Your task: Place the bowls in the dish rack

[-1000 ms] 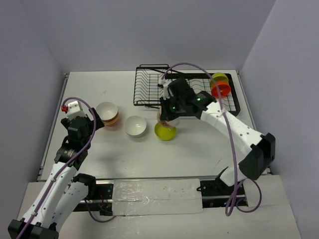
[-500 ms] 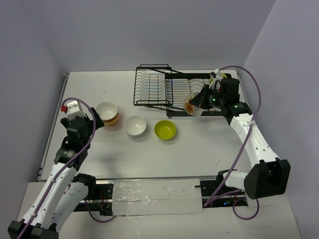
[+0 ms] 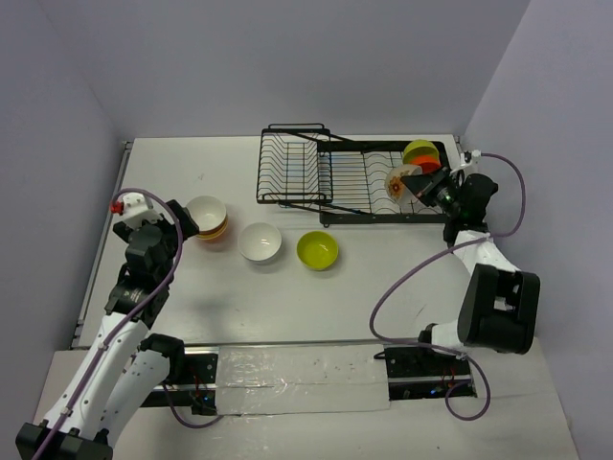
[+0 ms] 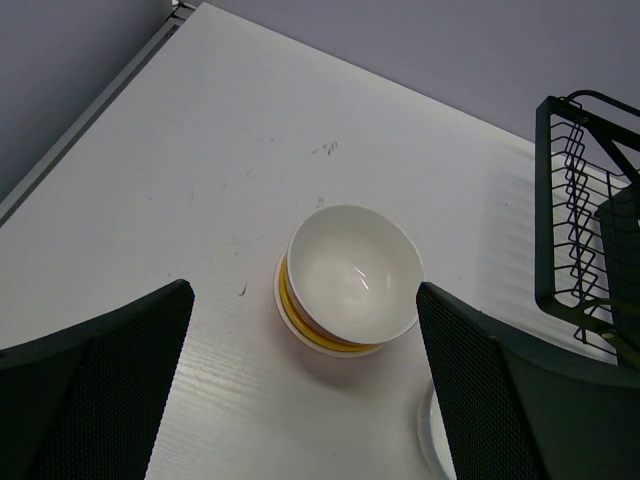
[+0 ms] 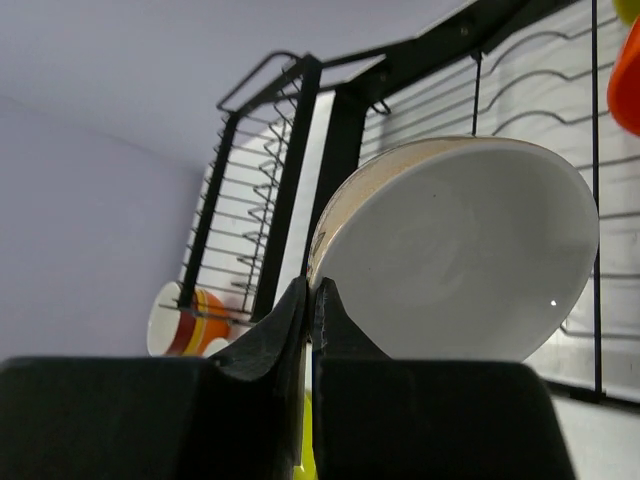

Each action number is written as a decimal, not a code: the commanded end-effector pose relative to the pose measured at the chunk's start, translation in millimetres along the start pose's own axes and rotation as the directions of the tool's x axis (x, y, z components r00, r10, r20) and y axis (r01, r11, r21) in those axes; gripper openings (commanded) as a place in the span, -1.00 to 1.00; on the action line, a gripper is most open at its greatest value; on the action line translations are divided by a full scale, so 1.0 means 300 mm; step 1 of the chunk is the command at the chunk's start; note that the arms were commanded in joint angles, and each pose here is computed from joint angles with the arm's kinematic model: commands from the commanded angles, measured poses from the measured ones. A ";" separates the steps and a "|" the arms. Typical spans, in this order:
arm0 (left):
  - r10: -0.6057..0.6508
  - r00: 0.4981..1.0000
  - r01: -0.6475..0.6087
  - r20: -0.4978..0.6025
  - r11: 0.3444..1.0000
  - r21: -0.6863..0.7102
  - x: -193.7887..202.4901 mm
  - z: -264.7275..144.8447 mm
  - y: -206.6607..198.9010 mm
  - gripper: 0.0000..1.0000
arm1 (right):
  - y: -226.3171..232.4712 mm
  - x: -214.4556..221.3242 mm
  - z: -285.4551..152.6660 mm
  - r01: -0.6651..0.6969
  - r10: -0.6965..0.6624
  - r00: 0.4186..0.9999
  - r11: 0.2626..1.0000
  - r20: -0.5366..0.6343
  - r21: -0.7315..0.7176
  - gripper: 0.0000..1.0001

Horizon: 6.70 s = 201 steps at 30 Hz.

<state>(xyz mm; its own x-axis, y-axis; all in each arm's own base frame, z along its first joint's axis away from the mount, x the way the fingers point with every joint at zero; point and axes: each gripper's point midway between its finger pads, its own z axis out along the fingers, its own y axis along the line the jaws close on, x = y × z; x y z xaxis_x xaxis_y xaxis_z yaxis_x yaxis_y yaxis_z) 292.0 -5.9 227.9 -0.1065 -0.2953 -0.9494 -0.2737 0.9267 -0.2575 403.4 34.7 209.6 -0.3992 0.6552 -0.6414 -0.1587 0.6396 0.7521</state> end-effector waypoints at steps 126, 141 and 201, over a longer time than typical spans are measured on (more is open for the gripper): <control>-0.075 0.995 0.079 0.071 0.996 -0.052 -0.049 -0.033 0.041 0.99 | 0.264 0.646 -0.118 0.684 -0.674 0.536 0.700 -0.508 -0.207 0.44; 0.025 1.000 -0.024 0.013 0.999 -0.048 -0.005 -0.048 0.060 0.99 | 0.374 0.987 -0.064 0.673 -0.727 0.226 0.598 -0.648 -0.436 0.26; 0.030 1.000 -0.030 -0.002 0.999 -0.027 0.011 -0.037 0.044 0.99 | 0.694 0.106 0.088 0.412 -0.520 0.779 0.846 -0.351 -0.339 -1.00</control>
<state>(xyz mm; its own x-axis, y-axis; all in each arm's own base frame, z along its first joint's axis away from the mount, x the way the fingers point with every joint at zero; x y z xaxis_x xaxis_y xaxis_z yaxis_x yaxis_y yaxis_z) 275.0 3.8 209.8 -0.1518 -0.2709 -0.9506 -0.3117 0.9258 -0.2141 353.6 193.7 322.3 -0.5957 -0.0700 -0.8002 -0.5789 0.7280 0.3673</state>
